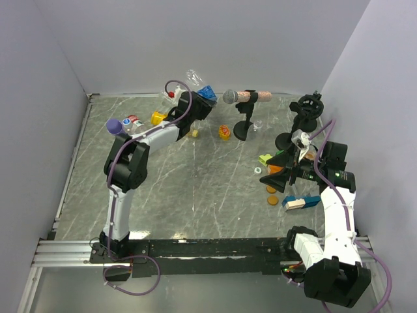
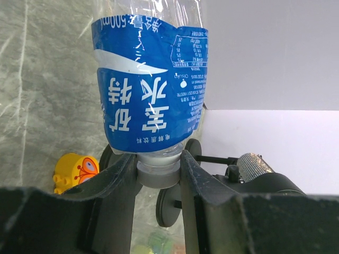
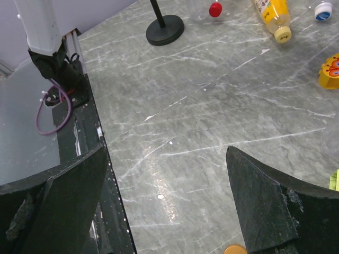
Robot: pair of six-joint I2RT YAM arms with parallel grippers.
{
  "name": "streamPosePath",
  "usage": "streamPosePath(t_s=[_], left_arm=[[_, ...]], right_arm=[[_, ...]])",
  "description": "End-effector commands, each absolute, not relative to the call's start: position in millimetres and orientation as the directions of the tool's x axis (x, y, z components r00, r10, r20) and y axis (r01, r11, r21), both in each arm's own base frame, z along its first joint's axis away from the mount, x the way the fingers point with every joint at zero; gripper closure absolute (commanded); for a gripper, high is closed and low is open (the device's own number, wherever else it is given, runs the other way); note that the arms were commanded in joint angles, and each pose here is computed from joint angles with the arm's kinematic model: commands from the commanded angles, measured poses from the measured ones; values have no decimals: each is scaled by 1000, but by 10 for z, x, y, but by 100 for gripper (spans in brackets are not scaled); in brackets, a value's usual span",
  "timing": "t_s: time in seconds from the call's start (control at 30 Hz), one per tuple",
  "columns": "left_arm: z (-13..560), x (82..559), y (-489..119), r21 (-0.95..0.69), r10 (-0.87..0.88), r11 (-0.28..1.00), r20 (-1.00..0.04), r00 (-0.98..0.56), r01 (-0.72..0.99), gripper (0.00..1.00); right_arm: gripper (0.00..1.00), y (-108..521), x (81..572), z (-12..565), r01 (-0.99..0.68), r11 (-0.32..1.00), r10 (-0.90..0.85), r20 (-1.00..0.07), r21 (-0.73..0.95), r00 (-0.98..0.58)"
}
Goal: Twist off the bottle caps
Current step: Pass from the left arm to the right
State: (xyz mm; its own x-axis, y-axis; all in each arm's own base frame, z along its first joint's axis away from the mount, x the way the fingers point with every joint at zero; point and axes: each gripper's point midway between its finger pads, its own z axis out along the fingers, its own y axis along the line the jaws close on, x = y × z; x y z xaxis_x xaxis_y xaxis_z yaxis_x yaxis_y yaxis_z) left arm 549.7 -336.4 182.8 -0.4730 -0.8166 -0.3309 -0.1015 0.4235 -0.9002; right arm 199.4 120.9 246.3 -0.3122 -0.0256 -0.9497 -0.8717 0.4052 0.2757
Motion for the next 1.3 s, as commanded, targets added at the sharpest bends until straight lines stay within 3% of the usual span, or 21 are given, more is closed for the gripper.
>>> streamPosePath(t_s=[0.0, 0.23, 0.43, 0.87, 0.93, 1.1, 1.27], left_arm=[[2058, 5566, -3428, -923, -822, 381, -311, -477, -54, 89], [2083, 5419, -3422, -921, -800, 390, -324, -504, -26, 90], [2322, 5022, -3251, -869, -717, 490, -445, -536, 67, 90], [2543, 3644, -2347, -601, -426, 780, -715, -554, 176, 91], [2533, 3405, -2192, -551, -370, 811, -742, -559, 196, 91], [2573, 2702, -1940, -426, -153, 832, -793, -590, 357, 91], [2582, 2157, -1976, -324, 71, 761, -820, -568, 562, 92]], right_arm=[[1, 1239, 1975, 2553, -897, 378, -32, -966, 228, -258], [1, 1236, 1974, 2549, -897, 381, -36, -966, 223, -255], [1, 1235, 1968, 2549, -898, 384, -42, -968, 215, -249], [1, 1253, 1899, 2562, -909, 378, -65, -975, 174, -214], [1, 1264, 1857, 2576, -928, 360, -105, -985, 92, -138], [1, 1318, 1716, 2624, -955, 298, -149, -988, -17, -29], [1, 1405, 1664, 2896, -973, 226, -191, -982, -50, 6]])
